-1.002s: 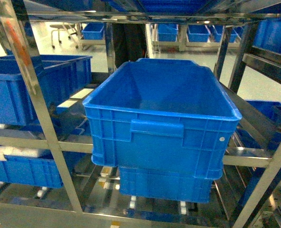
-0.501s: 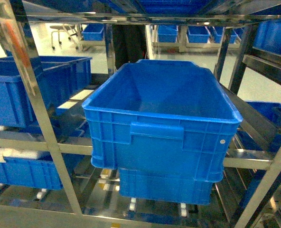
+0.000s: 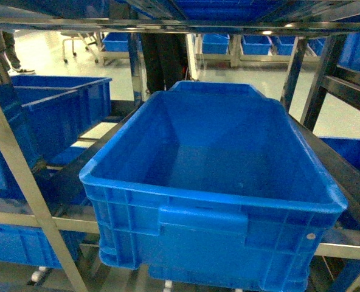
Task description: Pick red block from blue box to shelf
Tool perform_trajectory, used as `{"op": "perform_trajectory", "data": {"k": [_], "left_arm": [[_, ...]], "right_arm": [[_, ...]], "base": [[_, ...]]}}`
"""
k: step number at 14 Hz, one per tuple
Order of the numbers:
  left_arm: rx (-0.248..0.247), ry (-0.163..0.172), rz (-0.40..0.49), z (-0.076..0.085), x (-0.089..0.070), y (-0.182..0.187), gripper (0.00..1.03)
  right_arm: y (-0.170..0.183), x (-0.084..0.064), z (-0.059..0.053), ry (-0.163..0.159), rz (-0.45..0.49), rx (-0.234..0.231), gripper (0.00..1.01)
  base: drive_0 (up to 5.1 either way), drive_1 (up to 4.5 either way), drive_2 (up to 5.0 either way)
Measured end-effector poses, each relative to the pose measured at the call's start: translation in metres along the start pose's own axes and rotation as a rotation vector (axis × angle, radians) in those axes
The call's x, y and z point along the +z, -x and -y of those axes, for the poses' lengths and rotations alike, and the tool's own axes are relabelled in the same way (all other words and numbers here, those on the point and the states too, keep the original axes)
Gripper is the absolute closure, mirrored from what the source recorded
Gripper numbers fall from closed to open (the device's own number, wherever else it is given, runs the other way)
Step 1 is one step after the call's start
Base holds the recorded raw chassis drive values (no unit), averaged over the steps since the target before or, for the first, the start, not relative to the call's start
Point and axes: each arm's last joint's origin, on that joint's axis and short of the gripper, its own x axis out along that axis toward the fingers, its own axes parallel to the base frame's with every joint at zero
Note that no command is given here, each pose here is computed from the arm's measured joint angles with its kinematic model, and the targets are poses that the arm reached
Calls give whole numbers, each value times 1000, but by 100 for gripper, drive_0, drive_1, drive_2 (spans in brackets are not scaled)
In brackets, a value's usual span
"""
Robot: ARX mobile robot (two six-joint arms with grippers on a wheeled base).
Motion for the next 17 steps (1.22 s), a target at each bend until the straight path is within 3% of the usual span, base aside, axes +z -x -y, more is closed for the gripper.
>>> {"op": "perform_trajectory", "data": {"k": [7,8,9,12,14,16,17], "left_arm": [[0,0,1,0,0,0,5],[0,0,0,0,0,0,5],[1,0,1,0,0,0,5],[0,0,0,0,0,0,5],[0,0,1,0,0,0,5],[0,0,1,0,0,0,5],[0,0,1,0,0,0,5]], "right_arm": [[0,0,0,0,0,0,75],[-1,-1,1,-34,-150,67,75],[-1,-1,1,-70,-244,112,75],[0,-3,-1,-96,-270,142,75],[-9,-5,-7,-106,-283,188,75],[-33,8,-15,-112,-254,242,75],[-51,14,-20,-117,-296,288,75]], "base": [[0,0,0],[0,0,0],[0,0,0],[0,0,0],[0,0,0],[0,0,0],[0,0,0]]}}
